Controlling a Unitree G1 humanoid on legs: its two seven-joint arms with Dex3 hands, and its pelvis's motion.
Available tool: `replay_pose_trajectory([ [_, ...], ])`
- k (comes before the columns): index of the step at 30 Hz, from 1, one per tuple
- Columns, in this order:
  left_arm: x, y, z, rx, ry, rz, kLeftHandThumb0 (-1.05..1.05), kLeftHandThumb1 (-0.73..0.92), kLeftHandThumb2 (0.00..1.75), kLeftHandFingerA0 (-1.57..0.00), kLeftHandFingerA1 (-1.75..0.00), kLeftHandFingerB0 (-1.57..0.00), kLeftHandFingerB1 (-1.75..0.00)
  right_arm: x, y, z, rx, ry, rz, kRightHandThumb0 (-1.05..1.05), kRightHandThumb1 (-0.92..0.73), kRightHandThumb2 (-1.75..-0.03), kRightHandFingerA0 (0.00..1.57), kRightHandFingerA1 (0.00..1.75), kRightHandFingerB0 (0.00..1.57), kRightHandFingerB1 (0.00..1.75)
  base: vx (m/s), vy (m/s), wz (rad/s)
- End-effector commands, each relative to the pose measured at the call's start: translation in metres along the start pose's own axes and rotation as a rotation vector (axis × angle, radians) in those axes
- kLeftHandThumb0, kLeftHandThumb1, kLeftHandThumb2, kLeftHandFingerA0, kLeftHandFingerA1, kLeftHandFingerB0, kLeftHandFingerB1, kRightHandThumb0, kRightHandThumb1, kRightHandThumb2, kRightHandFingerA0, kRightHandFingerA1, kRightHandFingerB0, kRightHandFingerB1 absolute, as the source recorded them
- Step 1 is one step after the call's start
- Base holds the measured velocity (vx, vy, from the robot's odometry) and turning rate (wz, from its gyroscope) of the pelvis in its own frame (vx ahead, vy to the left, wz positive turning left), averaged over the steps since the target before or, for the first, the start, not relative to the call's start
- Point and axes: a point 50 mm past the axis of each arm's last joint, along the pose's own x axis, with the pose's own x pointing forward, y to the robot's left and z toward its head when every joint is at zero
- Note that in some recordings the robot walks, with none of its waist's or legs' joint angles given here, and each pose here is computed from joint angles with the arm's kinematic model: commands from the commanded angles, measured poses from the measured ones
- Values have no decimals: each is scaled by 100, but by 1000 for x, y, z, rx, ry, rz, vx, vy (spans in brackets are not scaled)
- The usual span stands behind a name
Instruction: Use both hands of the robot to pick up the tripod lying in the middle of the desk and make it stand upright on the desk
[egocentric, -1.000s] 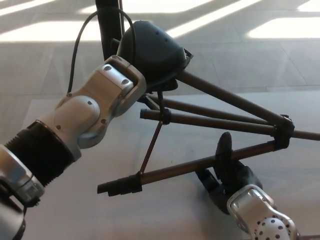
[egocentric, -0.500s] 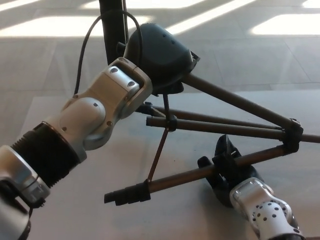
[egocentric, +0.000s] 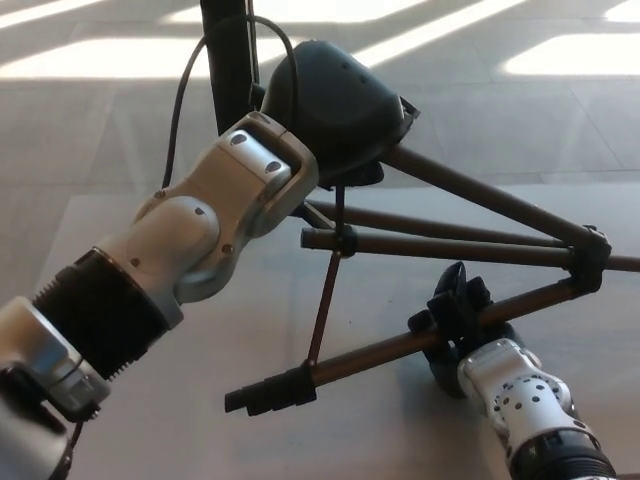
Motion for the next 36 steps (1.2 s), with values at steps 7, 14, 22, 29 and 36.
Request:
replay_pose_trajectory([
  [7, 1, 53, -59, -184, 230, 269, -18, 49, 71, -89, -175, -72, -153, -1, -40, 40, -213, -278, -141, -105, -28, -170, 157, 169, 157, 142, 0, 0, 0],
  [14, -12, 43, -77, -305, 294, 347, -25, 51, 82, -93, -175, -71, -175, -14, -35, 81, -353, -513, -150, -104, -28, -175, 157, 175, 157, 130, 0, 0, 0],
  [22, -32, 12, -90, -423, 420, 315, -24, 53, 72, -92, -175, -73, -170, -67, 1, 135, -708, -868, -67, -49, -36, -151, 123, 175, 104, 163, 0, 0, 0],
  [29, -59, -24, -89, -577, 503, 298, -18, 53, 65, -91, -175, -76, -166, -119, 37, 190, -934, -1037, -40, -22, -42, -126, 107, 164, 93, 139, 0, 0, 0],
  [36, -82, -54, -80, -668, 600, 269, -17, 56, 60, -89, -175, -74, -164, -166, 74, 232, -1197, -1047, 26, -21, -54, -105, 105, 167, 84, 126, 0, 0, 0],
])
